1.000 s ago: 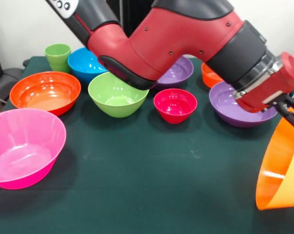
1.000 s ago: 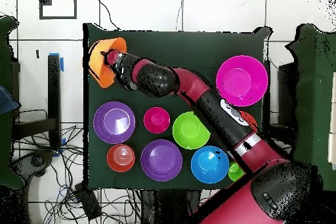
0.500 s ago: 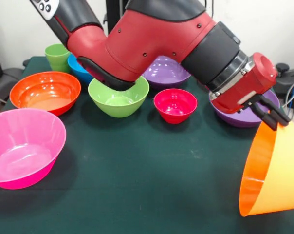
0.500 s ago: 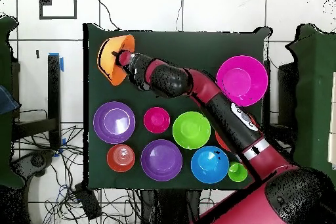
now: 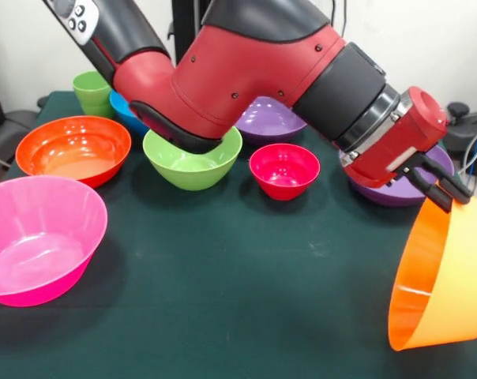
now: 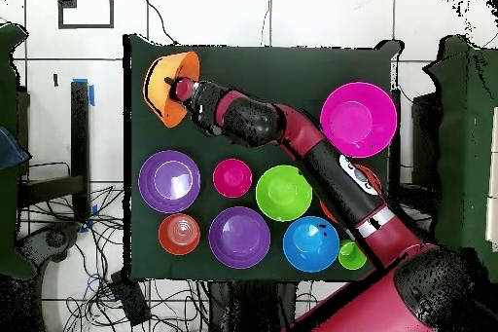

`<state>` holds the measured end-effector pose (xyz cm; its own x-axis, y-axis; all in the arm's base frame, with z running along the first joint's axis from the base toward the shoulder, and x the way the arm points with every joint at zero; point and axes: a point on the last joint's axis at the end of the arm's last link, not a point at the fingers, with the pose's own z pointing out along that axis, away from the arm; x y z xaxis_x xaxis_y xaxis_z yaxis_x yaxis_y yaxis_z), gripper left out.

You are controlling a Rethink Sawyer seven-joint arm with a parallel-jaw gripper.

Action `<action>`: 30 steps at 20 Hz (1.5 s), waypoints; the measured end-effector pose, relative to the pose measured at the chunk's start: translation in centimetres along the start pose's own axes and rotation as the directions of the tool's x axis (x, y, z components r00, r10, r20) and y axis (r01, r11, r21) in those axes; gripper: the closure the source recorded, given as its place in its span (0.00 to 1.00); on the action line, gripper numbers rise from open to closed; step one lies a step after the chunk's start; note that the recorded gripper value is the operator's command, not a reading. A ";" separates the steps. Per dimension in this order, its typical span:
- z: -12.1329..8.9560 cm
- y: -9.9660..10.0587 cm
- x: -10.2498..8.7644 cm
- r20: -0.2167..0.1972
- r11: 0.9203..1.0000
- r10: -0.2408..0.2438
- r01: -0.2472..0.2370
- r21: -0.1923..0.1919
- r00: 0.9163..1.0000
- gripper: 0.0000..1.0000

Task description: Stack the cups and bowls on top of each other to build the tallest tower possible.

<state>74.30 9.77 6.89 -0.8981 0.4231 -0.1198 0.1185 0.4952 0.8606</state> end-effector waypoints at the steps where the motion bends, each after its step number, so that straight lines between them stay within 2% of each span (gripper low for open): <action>1: 0.1 0.0 0.1 -0.001 1.000 -0.002 0.002 -0.005 1.000 1.00; 10: 1.3 -0.2 1.3 -0.017 0.998 -0.011 0.010 -0.055 1.000 1.00; 17: 1.0 -0.7 1.6 -0.044 0.996 -0.038 0.035 -0.080 0.998 1.00; 21: 0.3 -1.2 1.7 -0.071 0.994 -0.057 0.051 -0.092 0.996 1.00; 30: -2.0 -2.3 0.9 -0.094 0.989 -0.111 0.101 -0.104 0.989 1.00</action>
<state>72.37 7.52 5.81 -0.9416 0.2920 -0.1676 -0.0177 0.4541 0.8908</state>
